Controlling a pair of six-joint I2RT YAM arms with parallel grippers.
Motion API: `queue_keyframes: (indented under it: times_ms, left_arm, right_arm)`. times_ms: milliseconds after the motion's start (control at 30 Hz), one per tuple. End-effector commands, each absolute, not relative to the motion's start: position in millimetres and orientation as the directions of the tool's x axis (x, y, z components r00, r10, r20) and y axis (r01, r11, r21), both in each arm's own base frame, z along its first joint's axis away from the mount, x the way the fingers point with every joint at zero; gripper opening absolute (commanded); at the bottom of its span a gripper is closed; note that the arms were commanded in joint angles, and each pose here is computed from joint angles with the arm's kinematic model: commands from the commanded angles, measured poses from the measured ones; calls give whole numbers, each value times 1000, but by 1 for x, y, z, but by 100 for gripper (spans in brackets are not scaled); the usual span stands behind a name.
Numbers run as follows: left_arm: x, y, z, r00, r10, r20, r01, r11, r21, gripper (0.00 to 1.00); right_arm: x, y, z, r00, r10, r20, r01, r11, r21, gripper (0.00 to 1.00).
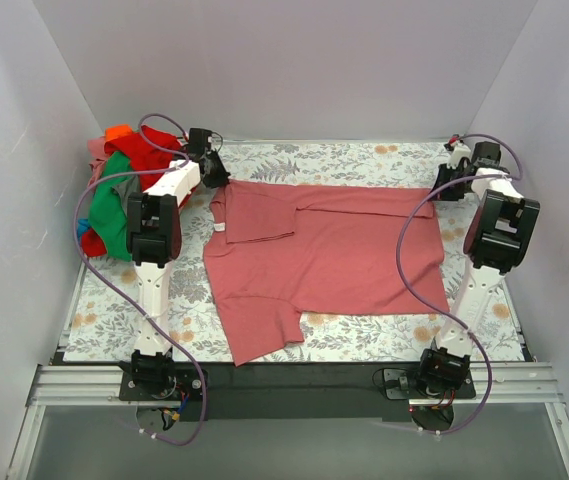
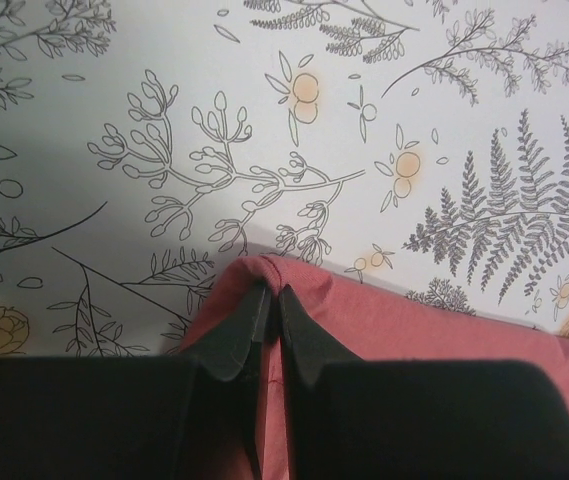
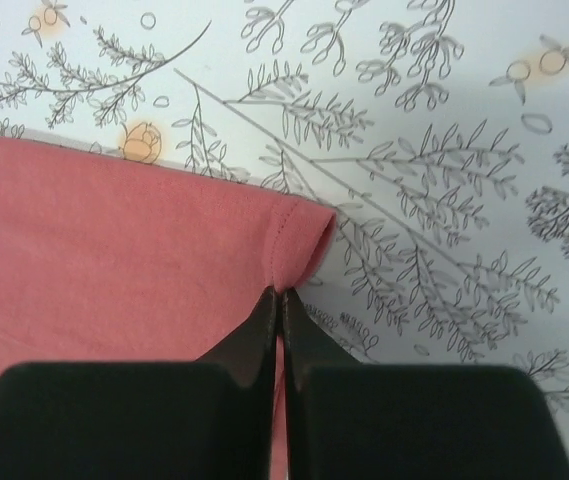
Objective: Fold and stack the t-shirts
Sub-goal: Fold the tshirt
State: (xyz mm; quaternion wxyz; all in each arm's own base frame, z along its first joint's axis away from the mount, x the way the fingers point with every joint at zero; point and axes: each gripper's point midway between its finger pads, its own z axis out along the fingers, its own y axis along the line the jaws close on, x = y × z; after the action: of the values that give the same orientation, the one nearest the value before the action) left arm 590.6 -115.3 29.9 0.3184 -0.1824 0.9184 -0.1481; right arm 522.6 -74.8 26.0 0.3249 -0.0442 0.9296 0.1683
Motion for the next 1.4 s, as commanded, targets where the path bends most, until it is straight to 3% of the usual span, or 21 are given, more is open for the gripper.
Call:
queue_keyframes:
  times_ms: [0,533,600,633,667,700,767,833,1000,1167,1233,1267,1367]
  left_arm:
    - [610,-108,55,-685,-441,-580,-223,885,-409,1]
    - [636,-110,58,-645,-481,-594,-230,863,-449,0]
    - [641,-114,65,-639,-483,-598,-209,858,-470,6]
    - [643,-116,68,-637,-484,-599,-199,855,-479,15]
    - [644,-122,75,-639,-485,-597,-171,847,-504,21]
    - [646,-126,86,-634,-481,-606,-143,843,-519,27]
    - [647,-135,110,-626,-475,-618,-83,829,-552,38]
    - [645,-146,144,-612,-461,-643,-5,815,-579,41]
    - [628,-151,209,-549,-425,-720,100,821,-561,50]
    - [594,-140,259,-478,-372,-795,160,854,-496,53]
    - [576,-130,248,-481,-349,-804,129,879,-459,57]
    - [571,-124,255,-445,-331,-832,138,893,-428,59]
    - [531,-105,281,-331,-314,-890,136,917,-374,73]
  right_arm:
    - [542,-82,34,-770,17,-637,-189,949,253,1]
    - [622,-105,82,-633,-93,-769,-157,988,10,1]
    - [629,-107,86,-618,-98,-780,-144,990,-10,1]
    - [632,-104,92,-606,-107,-788,-150,988,-19,1]
    - [634,-103,96,-598,-118,-793,-155,987,-30,4]
    - [635,-102,99,-592,-127,-796,-162,986,-38,20]
    - [631,-93,97,-590,-142,-795,-190,981,-34,33]
    - [626,-86,99,-592,-139,-794,-209,978,-15,48]
    - [598,-64,94,-587,-144,-797,-270,963,24,68]
    - [596,-57,100,-526,-146,-838,-278,960,8,71]
    - [578,-54,79,-532,-162,-831,-291,957,0,73]
    - [578,-53,97,-470,-197,-860,-304,951,-51,73]
    - [556,-44,102,-361,-291,-886,-378,914,-147,76]
